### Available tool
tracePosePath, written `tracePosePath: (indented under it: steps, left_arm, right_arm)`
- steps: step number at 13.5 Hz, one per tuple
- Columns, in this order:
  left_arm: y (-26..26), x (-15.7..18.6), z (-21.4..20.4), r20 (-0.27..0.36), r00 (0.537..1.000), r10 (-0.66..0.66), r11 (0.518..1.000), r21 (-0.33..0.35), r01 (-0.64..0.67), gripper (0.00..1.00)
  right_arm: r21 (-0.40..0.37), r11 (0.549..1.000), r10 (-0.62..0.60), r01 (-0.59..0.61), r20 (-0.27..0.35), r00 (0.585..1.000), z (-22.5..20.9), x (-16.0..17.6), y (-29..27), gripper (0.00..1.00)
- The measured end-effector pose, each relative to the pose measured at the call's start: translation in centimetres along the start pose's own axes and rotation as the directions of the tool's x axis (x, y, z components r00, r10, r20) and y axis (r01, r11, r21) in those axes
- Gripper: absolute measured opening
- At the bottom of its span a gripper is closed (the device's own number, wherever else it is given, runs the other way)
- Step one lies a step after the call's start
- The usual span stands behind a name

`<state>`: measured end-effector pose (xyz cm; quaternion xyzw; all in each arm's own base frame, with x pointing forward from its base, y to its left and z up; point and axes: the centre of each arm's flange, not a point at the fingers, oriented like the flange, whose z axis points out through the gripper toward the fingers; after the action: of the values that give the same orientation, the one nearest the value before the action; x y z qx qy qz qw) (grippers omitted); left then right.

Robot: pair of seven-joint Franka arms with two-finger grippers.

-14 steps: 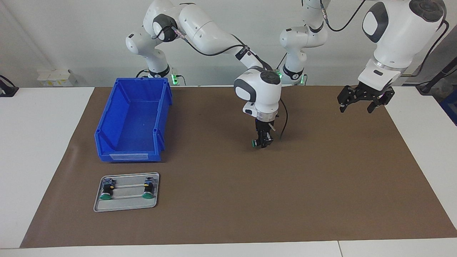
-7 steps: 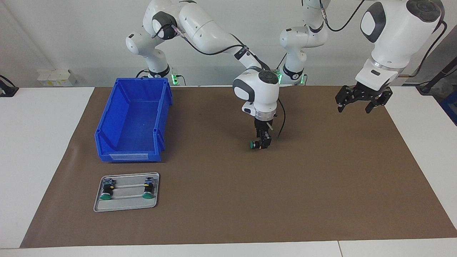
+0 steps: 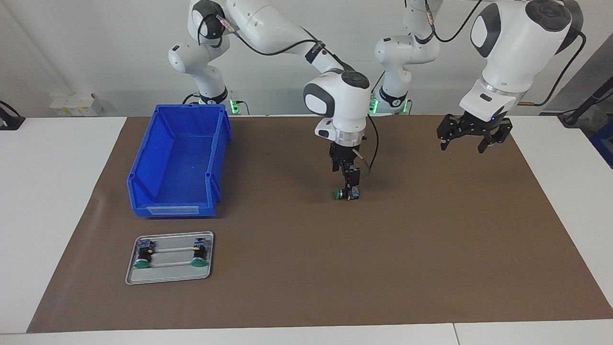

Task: Place and press button with both arms
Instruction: 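Release the button and withdraw the right gripper while the left gripper approaches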

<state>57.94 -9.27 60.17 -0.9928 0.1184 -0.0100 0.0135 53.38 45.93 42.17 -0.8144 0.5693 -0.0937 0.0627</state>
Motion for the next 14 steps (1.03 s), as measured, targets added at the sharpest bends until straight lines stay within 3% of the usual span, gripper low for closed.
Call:
tracePosePath:
  steps: [3, 5, 8, 10, 14]
  left_arm:
    - [4.9, 0.0, 0.4, -0.002, 0.991, 0.133, 0.991, -0.005, -0.133, 1.0]
    - [8.4, -0.5, 1.1, -0.015, 0.964, 0.265, 0.963, -0.045, -0.265, 1.0]
    - [11.9, -1.2, 2.7, -0.057, 0.874, 0.482, 0.871, -0.071, -0.485, 1.0]
    - [13.9, -1.8, 4.0, -0.068, 0.809, 0.584, 0.807, -0.064, -0.587, 1.0]
    - [16.8, -3.4, 5.0, -0.075, 0.675, 0.734, 0.674, -0.049, -0.737, 1.0]
  right_arm:
    - [0.02, 0.995, -0.093, 0.093, -0.01, 0.996, -4.3, 8.9, -0.4, 1.0]
    - [0.024, 0.986, -0.167, 0.168, -0.024, 0.986, -5.9, 14.2, -0.7, 1.0]
    - [0.017, 0.956, -0.291, 0.292, -0.056, 0.955, -7.9, 23.2, -1.0, 1.0]
    - [-0.017, 0.916, -0.402, 0.402, -0.068, 0.913, -9.3, 29.8, -0.2, 1.0]
    - [-0.031, 0.805, -0.593, 0.593, 0.005, 0.805, -12.0, 42.4, 3.5, 1.0]
